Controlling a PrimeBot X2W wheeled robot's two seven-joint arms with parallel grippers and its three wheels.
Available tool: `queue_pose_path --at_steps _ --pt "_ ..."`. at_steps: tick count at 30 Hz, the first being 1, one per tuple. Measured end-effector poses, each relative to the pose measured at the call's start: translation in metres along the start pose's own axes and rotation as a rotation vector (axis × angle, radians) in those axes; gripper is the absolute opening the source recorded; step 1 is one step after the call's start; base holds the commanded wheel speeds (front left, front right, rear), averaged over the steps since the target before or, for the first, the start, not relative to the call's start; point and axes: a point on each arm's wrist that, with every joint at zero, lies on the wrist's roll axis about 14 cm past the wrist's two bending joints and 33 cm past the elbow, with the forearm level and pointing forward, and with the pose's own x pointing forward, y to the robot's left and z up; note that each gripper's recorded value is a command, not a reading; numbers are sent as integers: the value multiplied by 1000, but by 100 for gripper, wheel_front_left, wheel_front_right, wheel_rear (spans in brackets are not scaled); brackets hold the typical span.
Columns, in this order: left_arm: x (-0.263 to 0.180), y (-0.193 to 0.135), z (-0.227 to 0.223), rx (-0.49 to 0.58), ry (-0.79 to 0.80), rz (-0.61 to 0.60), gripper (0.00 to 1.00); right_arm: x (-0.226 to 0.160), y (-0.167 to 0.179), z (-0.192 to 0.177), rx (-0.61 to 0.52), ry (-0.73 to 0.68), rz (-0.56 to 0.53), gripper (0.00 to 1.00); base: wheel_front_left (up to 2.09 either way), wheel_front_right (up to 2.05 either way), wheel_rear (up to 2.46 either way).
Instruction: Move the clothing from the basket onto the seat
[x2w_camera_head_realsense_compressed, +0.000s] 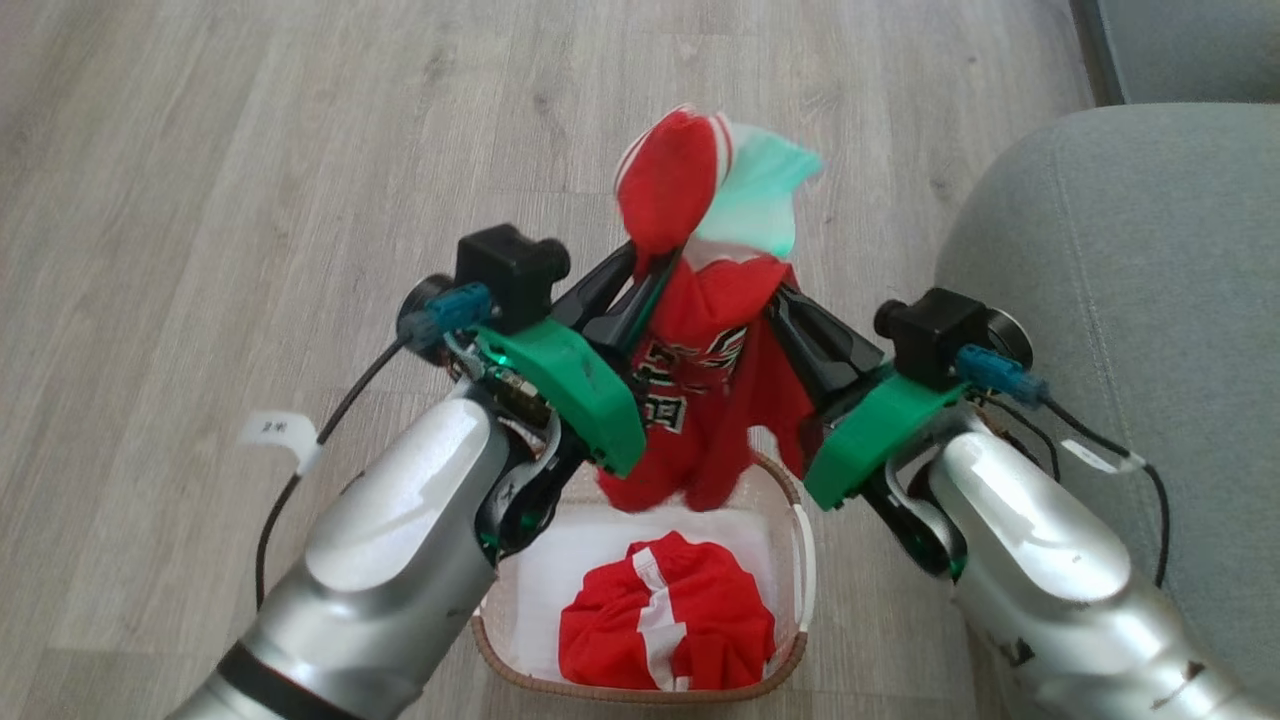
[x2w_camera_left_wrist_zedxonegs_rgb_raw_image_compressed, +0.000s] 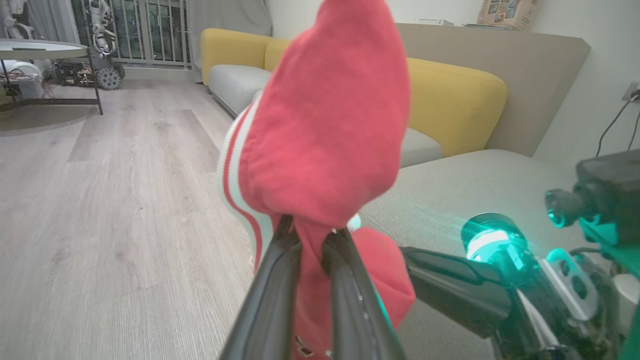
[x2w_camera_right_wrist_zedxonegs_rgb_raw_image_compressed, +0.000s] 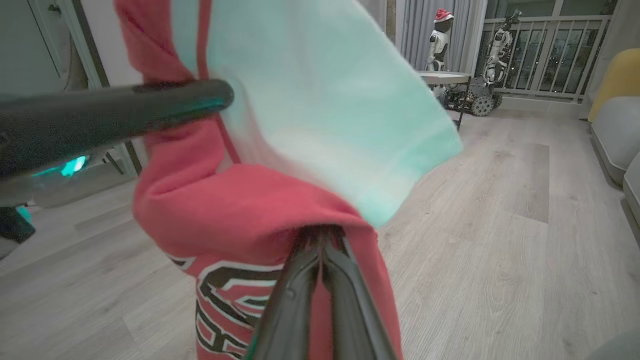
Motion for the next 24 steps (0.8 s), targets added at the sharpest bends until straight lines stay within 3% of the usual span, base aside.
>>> queue_pose_path --at_steps 16,17,18,24 --pt "-4 0 -21 -27 35 23 0 -43 -36 37 0 -135 -130 0 0 0 0" --pt "-4 -1 -21 -27 35 19 17 -46 -39 40 -7 -143 -138 0 0 0 0" --pt "-3 -2 -21 -29 34 15 100 -48 -40 42 -11 -150 -145 0 0 0 0" --pt "-3 -11 -24 -35 42 -6 100 -62 -51 57 -36 -191 -190 0 0 0 0"
